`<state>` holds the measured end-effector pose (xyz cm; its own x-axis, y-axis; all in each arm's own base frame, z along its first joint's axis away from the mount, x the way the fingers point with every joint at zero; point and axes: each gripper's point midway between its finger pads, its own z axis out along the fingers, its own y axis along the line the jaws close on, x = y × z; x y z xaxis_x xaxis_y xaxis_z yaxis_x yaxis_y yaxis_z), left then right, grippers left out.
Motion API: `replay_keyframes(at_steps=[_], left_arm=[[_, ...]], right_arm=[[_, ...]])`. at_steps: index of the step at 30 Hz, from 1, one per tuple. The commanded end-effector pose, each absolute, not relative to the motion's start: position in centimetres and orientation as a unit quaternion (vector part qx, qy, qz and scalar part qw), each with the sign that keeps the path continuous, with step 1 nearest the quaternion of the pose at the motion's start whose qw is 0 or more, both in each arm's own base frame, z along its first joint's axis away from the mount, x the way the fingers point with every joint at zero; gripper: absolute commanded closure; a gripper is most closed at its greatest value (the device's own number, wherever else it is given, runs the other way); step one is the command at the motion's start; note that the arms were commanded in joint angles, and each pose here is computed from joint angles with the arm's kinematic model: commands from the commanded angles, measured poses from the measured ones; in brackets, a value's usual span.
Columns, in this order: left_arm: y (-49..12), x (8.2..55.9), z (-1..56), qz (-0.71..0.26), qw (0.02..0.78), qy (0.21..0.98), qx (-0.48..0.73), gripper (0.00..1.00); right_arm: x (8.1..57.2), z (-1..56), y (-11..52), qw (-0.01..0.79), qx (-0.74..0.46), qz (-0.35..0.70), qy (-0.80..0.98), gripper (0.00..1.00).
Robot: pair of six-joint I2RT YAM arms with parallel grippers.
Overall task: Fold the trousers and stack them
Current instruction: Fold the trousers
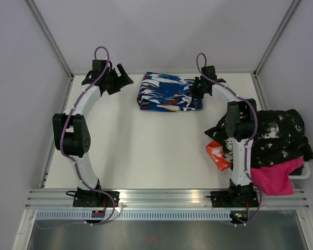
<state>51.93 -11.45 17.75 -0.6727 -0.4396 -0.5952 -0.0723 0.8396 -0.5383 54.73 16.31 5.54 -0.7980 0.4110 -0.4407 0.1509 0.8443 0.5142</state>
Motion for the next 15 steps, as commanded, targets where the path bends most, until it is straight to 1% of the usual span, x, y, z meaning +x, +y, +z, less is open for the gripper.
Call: replay_keyframes(at_steps=[1,2,6,8,12,15], left_arm=[[-12.4,52.1,18.4,-0.268,0.383,0.875,-0.125,0.07],[-12.4,52.1,18.3,-0.270,0.383,0.875,-0.125,0.08],[-12.6,52.2,18.2,-0.271,0.381,0.876,-0.121,0.09],[-12.5,52.3,18.1,-0.269,0.382,0.876,-0.118,0.09],[-12.4,52.3,18.0,-0.264,0.381,0.878,-0.116,0.10],[-12.4,52.1,17.9,-0.264,0.379,0.879,-0.116,0.10]], right_arm=[[56.3,9.1,16.7,0.305,0.142,0.251,0.908,0.97],[56.5,10.1,16.5,0.313,0.138,0.252,0.905,1.00],[57.0,14.2,14.6,0.353,0.122,0.240,0.896,1.00],[56.7,14.4,13.7,0.353,0.123,0.233,0.898,1.00],[55.0,11.8,11.5,0.316,0.123,0.210,0.917,1.00],[54.0,10.9,10.9,0.303,0.111,0.196,0.926,1.00]])
